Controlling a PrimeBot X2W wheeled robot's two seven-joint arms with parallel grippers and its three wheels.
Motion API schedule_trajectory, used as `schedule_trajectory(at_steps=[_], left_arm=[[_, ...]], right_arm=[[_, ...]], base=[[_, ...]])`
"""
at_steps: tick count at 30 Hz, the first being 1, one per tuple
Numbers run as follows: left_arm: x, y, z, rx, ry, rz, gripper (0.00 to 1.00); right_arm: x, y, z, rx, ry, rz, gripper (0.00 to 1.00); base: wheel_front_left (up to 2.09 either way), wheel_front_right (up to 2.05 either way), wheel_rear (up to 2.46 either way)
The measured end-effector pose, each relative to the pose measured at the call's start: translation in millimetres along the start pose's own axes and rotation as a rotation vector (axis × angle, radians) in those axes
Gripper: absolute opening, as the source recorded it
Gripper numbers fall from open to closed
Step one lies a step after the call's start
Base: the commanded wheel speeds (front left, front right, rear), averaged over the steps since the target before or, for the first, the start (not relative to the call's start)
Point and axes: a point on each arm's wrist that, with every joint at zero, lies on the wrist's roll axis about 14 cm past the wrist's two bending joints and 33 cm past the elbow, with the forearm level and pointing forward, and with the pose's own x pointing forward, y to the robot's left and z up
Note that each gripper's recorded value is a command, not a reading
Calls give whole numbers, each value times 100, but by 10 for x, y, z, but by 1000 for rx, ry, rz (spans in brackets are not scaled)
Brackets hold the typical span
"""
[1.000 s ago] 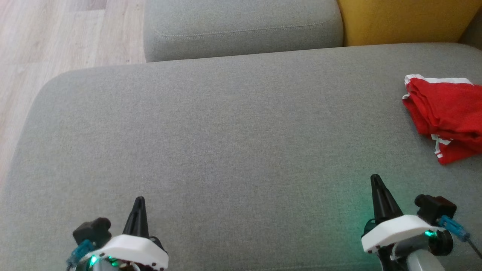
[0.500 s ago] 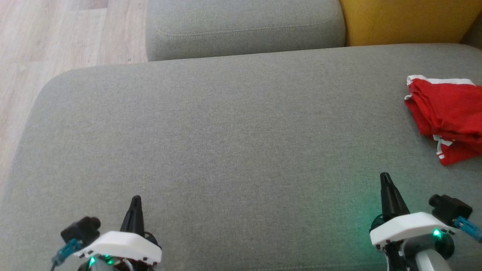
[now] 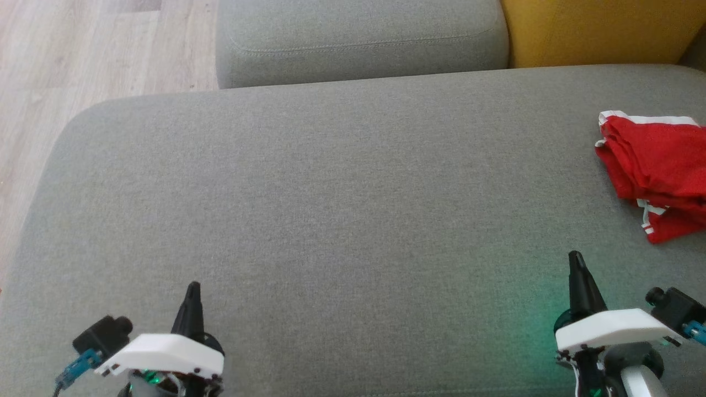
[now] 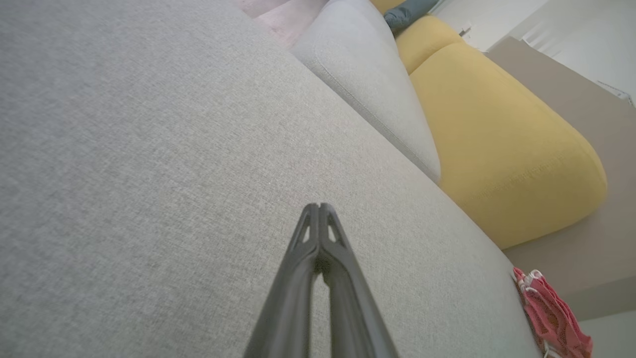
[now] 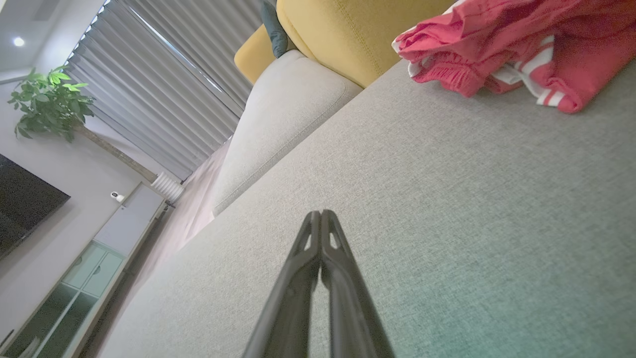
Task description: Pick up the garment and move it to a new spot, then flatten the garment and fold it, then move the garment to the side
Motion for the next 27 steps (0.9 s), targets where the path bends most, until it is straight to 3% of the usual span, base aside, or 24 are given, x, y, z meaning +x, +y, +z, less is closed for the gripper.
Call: schedule_trajectory(at_steps=[27], left_arm=[[42, 68, 126, -307, 5, 2, 0]], right_arm=[[41, -16, 116, 317, -23, -6, 0]], base=[[0, 0, 0]])
